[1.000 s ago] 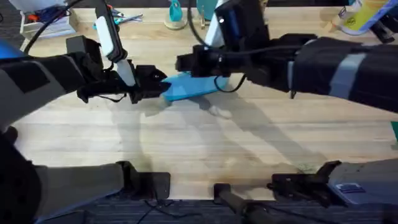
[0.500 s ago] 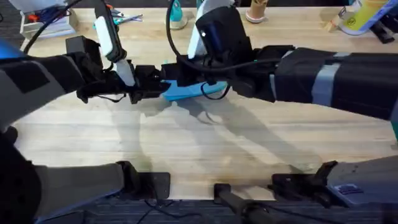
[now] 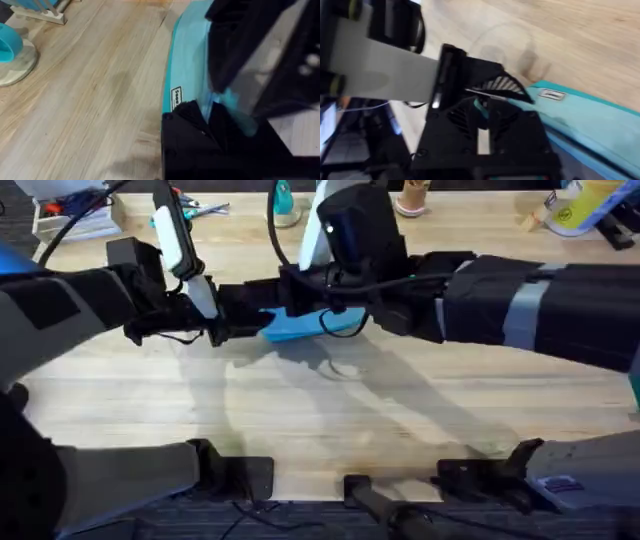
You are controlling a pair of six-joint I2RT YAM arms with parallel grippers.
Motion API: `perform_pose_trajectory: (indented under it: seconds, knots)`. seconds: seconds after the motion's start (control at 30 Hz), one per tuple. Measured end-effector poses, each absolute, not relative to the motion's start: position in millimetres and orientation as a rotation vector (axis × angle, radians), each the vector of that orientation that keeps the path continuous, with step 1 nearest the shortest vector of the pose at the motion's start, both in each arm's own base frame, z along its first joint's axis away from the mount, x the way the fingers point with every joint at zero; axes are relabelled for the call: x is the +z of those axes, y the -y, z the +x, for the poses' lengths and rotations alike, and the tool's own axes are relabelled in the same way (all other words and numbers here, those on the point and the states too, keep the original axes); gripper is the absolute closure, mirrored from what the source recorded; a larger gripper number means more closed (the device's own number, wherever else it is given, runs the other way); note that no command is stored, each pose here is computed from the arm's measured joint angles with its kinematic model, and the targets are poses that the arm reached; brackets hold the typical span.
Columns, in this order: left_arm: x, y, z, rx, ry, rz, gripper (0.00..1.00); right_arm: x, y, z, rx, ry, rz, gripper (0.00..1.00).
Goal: Unzip the bag, pick up the pens from the table one at a time and place them inside, then zip the bag closed.
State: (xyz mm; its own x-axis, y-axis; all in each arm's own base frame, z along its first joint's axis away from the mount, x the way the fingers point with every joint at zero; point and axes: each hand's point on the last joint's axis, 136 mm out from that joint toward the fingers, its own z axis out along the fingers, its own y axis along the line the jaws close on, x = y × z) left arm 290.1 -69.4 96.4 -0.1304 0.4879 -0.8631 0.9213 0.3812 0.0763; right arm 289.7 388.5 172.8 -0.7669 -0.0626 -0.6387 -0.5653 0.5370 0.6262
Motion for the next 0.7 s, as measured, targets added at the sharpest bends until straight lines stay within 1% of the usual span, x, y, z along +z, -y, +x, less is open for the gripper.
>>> perform_pose_trajectory:
  seconds: [0.03,0.13,0.17,0.2,0.23,0.4,0.53,0.7]
  knots:
    - [96.5,69.5,290.1,-0.623,-1.766,1.238,0.959,173.4,-387.6,290.6,1.192,-2.219,-0.505,0.571]
    - [96.5,69.5,290.1,-0.623,-1.766,1.238,0.959,172.2,-375.9,303.1,1.184,-2.228,-0.470,0.129]
    - [96.5,69.4,290.1,-0.623,-1.766,1.238,0.959,172.2,-370.2,309.0,1.175,-2.230,-0.453,0.042]
    - [96.5,69.4,290.1,-0.622,-1.766,1.238,0.959,171.9,-362.2,316.7,1.163,-2.236,-0.423,0.015]
    - [96.5,69.5,290.1,-0.623,-1.766,1.238,0.959,172.0,-355.0,323.3,1.152,-2.239,-0.400,0.009]
    - [96.6,69.4,290.1,-0.622,-1.765,1.238,0.959,182.8,-321.4,350.3,1.110,-2.221,-0.297,0.006]
    - [96.6,69.4,290.1,-0.622,-1.766,1.238,0.959,190.2,-309.9,358.5,1.100,-2.203,-0.266,0.006]
    - [96.5,69.5,290.1,-0.623,-1.766,1.238,0.958,189.1,-307.3,359.7,1.095,-2.208,-0.258,0.006]
